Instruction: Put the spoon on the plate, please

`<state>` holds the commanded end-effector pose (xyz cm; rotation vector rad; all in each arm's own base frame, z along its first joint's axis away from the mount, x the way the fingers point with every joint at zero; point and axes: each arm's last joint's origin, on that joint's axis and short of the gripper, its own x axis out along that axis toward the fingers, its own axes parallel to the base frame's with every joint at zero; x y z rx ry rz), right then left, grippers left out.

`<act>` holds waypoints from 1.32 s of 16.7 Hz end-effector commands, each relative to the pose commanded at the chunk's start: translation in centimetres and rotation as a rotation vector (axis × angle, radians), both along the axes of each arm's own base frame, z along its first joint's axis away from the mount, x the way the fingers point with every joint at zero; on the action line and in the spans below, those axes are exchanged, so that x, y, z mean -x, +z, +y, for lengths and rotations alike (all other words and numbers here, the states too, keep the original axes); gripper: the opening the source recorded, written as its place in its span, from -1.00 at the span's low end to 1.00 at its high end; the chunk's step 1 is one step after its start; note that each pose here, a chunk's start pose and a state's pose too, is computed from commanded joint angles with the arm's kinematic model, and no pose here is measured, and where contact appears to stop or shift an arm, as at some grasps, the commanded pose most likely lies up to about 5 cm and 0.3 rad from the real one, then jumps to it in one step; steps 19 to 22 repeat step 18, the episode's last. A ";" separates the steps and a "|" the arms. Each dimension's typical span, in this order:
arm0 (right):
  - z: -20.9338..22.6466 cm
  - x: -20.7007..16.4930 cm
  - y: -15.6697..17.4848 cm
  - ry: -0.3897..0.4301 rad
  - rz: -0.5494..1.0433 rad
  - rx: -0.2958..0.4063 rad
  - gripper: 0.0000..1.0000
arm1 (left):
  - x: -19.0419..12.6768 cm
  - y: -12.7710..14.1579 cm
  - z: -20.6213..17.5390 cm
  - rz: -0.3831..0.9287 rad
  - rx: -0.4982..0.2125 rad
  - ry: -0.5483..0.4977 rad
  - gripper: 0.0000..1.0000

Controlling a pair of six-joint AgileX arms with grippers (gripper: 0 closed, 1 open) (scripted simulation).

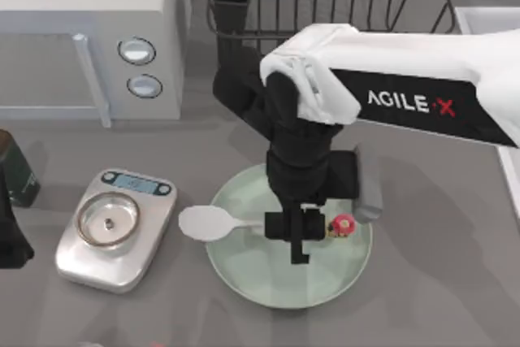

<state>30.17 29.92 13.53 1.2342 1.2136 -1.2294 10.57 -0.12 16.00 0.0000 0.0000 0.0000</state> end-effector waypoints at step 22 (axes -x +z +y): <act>0.0 0.0 0.0 0.000 0.000 0.000 1.00 | 0.0 0.0 0.0 0.000 0.000 0.000 1.00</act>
